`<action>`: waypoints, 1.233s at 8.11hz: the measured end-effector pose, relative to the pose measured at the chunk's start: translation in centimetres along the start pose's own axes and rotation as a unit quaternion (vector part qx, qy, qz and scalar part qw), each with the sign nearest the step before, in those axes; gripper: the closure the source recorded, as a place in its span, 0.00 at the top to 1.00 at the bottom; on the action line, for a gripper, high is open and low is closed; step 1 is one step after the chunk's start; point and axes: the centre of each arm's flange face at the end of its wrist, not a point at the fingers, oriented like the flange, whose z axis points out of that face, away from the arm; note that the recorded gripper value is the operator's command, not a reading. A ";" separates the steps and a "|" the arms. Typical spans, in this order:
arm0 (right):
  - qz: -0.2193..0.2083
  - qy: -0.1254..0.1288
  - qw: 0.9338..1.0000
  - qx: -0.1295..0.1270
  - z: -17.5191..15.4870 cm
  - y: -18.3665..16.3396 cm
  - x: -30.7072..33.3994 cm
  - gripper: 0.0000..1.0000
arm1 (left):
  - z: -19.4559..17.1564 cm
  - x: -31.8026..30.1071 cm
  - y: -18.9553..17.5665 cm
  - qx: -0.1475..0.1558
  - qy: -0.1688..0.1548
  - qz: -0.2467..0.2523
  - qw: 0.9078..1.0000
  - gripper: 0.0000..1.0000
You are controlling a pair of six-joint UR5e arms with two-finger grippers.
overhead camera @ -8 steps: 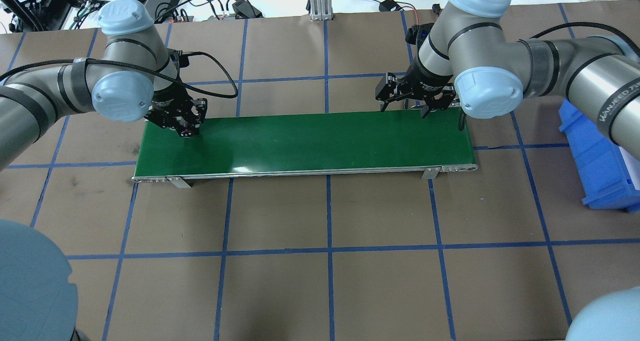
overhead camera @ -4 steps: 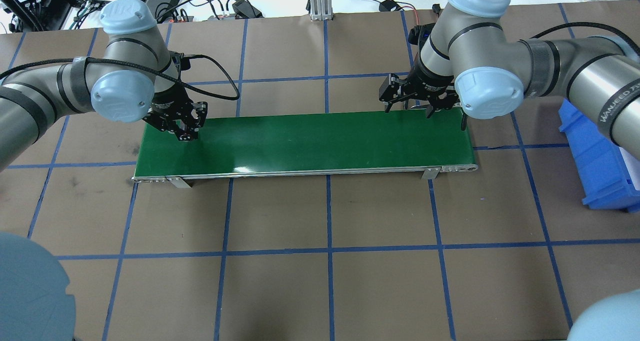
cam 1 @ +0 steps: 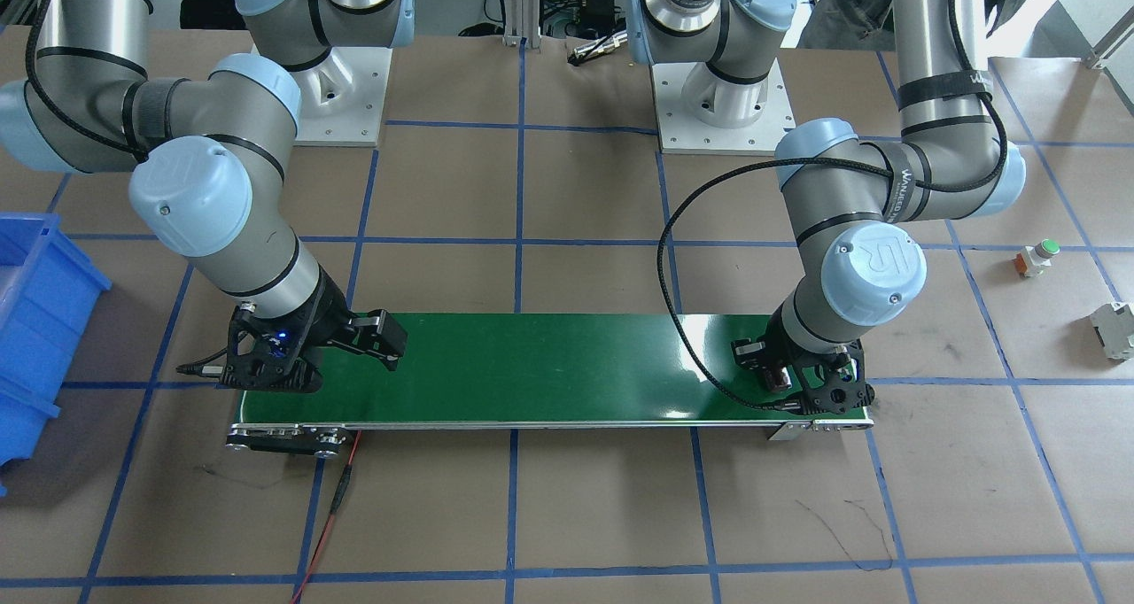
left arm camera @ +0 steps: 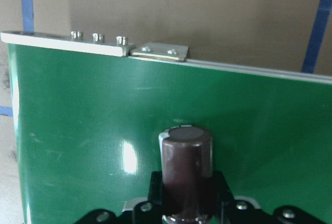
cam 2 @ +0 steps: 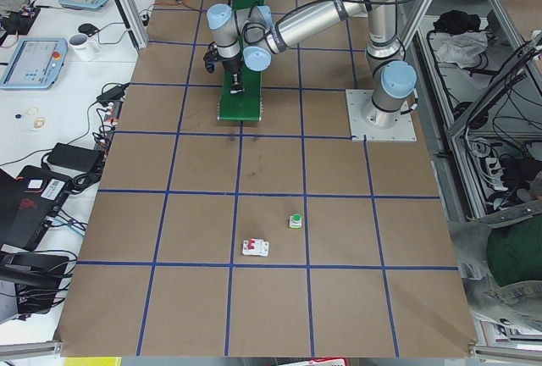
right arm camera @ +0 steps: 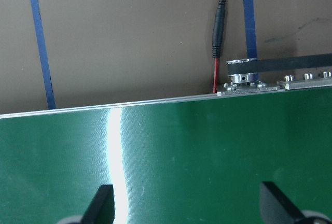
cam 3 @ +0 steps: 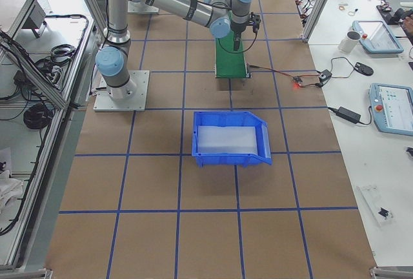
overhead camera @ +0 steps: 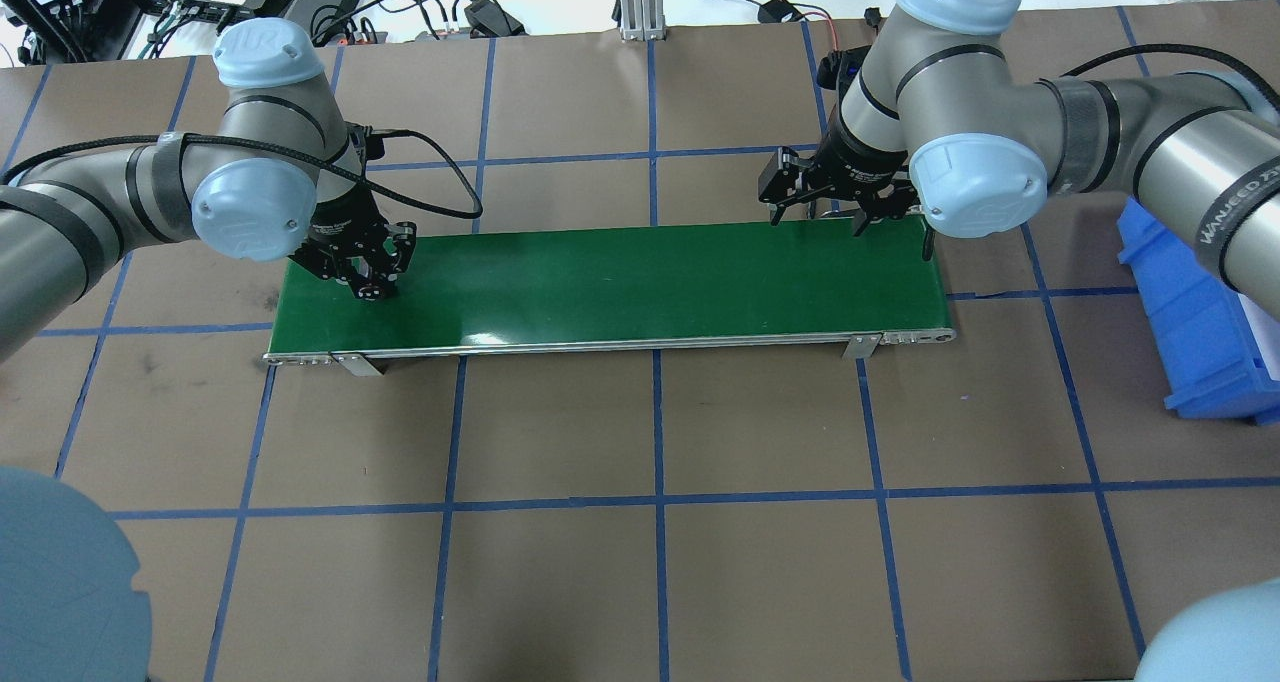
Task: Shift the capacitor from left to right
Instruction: 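Lower the capacitor onto the green belt and open the left gripper, then raise the left gripper away while the belt carries the capacitor toward the right gripper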
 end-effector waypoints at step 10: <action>0.000 0.001 1.000 -0.001 0.2 0.0 0.0 1.00 | -2.1 0.2 2.2 -0.045 -0.010 0.013 0.999 1.00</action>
